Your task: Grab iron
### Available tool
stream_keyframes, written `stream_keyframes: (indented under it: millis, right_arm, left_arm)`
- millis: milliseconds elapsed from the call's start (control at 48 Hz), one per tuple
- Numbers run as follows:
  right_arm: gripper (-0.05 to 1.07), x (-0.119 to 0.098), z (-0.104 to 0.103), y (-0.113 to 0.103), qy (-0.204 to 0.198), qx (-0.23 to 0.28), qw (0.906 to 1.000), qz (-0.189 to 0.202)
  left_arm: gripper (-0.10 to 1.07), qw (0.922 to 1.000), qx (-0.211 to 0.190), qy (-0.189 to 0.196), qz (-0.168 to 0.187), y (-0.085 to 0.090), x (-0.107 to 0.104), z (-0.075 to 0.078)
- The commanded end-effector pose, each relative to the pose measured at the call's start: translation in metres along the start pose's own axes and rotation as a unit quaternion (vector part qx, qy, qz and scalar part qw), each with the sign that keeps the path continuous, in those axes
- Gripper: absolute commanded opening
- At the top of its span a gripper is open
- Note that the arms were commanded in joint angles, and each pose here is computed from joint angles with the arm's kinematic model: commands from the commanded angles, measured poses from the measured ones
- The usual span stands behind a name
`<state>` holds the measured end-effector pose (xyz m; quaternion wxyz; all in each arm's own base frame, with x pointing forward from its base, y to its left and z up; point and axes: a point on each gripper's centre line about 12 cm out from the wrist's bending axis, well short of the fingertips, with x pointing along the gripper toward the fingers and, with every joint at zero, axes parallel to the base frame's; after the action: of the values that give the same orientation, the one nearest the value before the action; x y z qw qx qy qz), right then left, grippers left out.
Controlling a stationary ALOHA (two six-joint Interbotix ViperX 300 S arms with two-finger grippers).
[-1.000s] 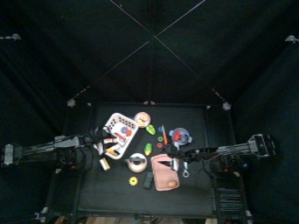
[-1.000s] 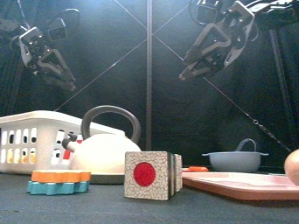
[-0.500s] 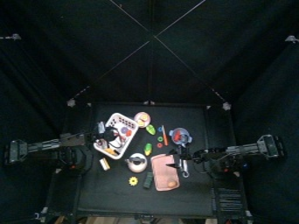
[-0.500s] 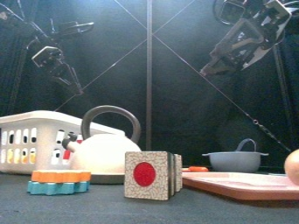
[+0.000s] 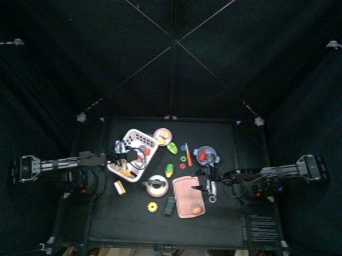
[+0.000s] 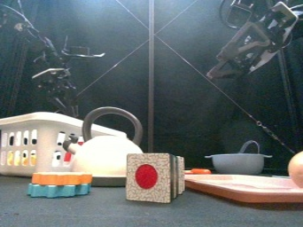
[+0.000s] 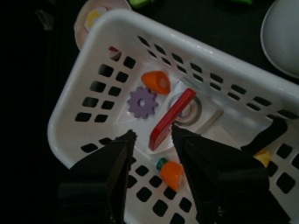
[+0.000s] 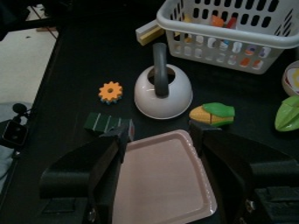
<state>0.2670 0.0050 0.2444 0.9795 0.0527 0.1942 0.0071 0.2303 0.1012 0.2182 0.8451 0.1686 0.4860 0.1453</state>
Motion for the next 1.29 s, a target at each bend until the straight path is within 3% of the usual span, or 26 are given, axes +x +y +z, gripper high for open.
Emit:
stream_keyframes:
  millis: [0, 333, 562, 833, 979, 1271]
  right_arm:
    - [0.91, -0.001, 0.004, -0.002, -0.007, 0.003, 1.0, -0.001]
    - [0.91, 0.0, 0.003, -0.005, -0.009, 0.013, 0.9999, -0.001]
    - [0.91, 0.0, 0.0, -0.007, -0.007, 0.015, 0.9999, -0.005]
    - [0.91, 0.0, 0.0, -0.007, -0.007, 0.015, 0.9998, -0.005]
    - [0.91, 0.0, 0.0, -0.007, -0.007, 0.015, 0.9999, -0.005]
    - [0.91, 0.0, -0.003, -0.008, -0.004, 0.017, 0.9998, -0.006]
  left_arm:
    - [0.78, 0.9999, 0.01, 0.002, 0.003, 0.004, 0.003, 0.009]
    - [0.78, 0.9967, 0.072, 0.037, -0.008, 0.004, 0.025, 0.0]
    - [0.78, 0.995, 0.089, 0.044, -0.01, 0.015, 0.049, -0.006]
    - [0.78, 0.9927, 0.093, 0.067, -0.036, 0.007, 0.071, -0.014]
    - [0.78, 0.9928, 0.094, 0.064, -0.034, 0.008, 0.071, -0.011]
    - [0.78, 0.9949, 0.094, 0.032, -0.017, 0.013, 0.051, -0.001]
